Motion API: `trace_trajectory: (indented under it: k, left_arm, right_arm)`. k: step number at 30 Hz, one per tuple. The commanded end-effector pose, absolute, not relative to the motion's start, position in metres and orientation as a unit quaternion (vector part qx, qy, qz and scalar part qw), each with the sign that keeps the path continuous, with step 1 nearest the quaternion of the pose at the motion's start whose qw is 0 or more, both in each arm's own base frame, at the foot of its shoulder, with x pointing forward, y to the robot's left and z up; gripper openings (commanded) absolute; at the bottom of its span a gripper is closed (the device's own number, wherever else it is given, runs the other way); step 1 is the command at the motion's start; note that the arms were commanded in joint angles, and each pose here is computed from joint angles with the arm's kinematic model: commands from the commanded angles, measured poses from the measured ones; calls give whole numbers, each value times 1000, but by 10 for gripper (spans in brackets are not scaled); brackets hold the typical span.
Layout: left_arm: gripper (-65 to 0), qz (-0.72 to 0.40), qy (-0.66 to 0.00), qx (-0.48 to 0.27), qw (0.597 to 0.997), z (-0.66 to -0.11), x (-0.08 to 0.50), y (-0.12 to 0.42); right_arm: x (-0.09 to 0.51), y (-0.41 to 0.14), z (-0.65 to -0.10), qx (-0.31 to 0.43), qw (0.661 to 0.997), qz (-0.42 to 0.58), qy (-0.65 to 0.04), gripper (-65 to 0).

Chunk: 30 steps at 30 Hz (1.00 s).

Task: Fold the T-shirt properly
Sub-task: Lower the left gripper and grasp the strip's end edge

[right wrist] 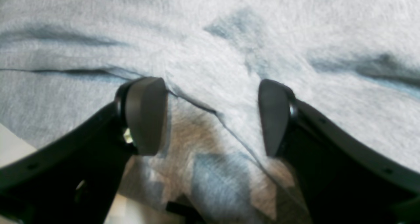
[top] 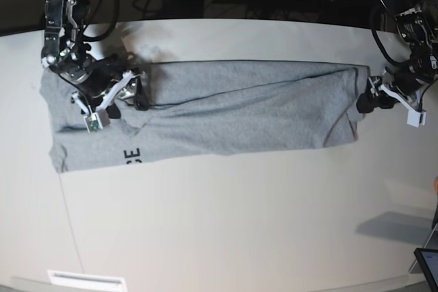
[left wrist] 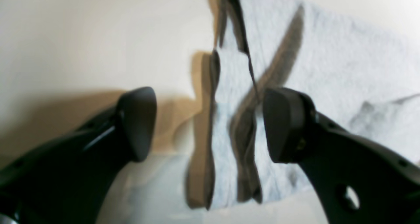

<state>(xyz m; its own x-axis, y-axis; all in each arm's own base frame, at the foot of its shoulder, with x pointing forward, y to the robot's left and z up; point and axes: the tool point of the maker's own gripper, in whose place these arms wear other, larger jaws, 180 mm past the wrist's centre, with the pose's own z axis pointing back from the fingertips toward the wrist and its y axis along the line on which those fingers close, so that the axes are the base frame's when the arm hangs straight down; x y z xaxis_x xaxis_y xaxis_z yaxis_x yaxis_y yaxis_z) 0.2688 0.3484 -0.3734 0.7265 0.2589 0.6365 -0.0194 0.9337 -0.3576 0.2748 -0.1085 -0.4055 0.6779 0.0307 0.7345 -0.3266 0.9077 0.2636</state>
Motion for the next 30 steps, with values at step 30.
trace_trajectory:
  k: [30]
  left_arm:
    - [-158, 81, -319, -243, 913, -416, 280, 295]
  right_arm:
    - [274, -110, -406, 186, 900, 105, -380, -221]
